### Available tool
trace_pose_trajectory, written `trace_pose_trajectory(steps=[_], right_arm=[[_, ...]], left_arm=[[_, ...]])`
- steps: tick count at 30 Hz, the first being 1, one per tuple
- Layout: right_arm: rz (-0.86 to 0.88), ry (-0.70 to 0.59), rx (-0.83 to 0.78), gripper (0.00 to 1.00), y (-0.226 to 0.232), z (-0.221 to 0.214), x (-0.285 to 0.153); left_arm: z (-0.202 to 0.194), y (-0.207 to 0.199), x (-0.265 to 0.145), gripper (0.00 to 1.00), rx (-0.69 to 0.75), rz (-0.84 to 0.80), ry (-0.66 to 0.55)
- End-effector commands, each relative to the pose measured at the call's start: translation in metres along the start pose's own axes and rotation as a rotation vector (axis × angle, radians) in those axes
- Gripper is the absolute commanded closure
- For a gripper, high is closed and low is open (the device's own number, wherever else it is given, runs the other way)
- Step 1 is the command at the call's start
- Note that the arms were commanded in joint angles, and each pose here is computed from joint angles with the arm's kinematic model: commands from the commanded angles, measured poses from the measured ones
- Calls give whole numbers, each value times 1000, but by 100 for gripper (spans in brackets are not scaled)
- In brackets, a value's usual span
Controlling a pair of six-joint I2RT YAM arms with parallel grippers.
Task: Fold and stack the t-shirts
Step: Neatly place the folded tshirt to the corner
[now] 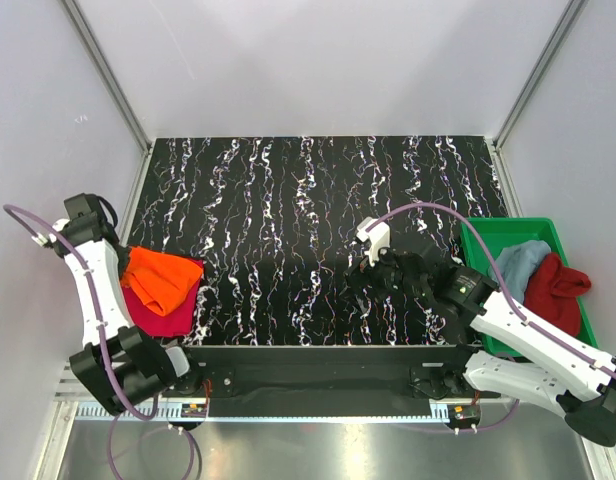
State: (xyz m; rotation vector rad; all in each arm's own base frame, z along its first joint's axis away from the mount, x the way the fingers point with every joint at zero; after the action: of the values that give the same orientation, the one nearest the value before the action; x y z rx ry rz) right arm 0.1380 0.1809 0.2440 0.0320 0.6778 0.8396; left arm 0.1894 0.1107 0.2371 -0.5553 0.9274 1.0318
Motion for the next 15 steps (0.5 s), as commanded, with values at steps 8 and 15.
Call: trace_pose_trajectory(steps=[8,15], right_arm=[[35,-12,33,0,4,1,-3],[31,-8,94,0,6,1,-1]], left_arm=[[-20,51,-3,11,-247,243,-37],[-10,36,-37,1,-314,41,-121]])
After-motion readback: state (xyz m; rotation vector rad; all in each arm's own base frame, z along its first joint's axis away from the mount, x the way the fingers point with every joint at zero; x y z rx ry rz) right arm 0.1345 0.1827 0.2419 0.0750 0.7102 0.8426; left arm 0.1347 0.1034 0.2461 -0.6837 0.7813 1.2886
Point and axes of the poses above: each gripper's point midway between its finger pads, its own x axis out along the fingers, its own y axis along the line the jaws close on, z = x × y, the point moved 8 cm from there along -x, back along the fingers, and after that the axes turned 9 degrees about x, right-handed, at the moved point
